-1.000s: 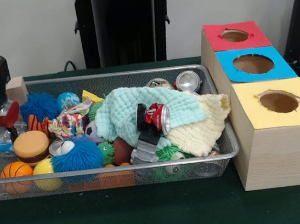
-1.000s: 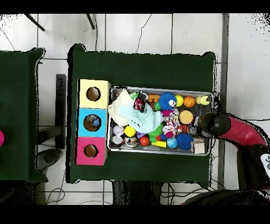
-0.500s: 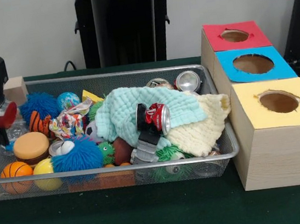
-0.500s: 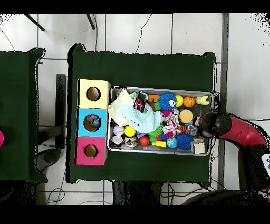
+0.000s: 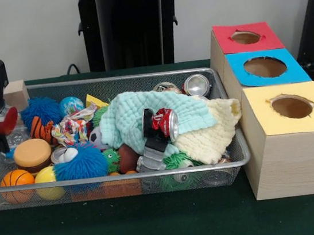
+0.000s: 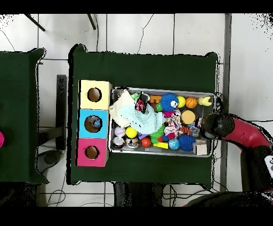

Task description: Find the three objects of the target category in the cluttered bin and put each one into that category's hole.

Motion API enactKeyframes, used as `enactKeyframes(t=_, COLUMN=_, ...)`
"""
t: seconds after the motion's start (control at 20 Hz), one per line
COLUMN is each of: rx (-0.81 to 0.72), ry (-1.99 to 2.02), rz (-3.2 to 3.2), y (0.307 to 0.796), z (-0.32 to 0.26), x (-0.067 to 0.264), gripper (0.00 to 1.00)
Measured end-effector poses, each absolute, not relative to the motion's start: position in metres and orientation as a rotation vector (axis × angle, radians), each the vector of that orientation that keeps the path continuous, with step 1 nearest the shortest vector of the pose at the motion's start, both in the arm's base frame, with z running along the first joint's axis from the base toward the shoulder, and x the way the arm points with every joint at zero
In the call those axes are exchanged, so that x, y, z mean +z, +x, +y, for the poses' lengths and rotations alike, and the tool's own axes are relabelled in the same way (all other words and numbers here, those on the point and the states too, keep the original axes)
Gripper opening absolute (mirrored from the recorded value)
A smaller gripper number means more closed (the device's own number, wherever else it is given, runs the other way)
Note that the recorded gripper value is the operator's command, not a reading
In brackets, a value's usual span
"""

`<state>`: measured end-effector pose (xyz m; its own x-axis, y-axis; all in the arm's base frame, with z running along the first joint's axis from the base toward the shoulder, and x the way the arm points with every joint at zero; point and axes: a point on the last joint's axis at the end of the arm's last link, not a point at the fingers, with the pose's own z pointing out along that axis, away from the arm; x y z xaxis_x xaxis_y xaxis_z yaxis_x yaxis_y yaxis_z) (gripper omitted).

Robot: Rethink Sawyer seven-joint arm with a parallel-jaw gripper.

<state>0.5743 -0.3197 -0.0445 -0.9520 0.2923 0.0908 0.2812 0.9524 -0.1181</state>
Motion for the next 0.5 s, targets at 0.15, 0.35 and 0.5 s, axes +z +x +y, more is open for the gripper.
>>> enactKeyframes(t=0.15, rx=0.156, ry=-0.447, rz=-2.998, y=0.574, z=-0.3208, x=-0.0445, gripper=0.0)
enactKeyframes(t=0.35, rx=0.151, ry=-0.458, rz=-2.997, y=0.5728, z=-0.3232, x=-0.0443, gripper=1.0)
enactKeyframes(t=0.5, rx=0.121, ry=-0.463, rz=-3.002, y=0.5768, z=-0.316, x=-0.045, gripper=1.0)
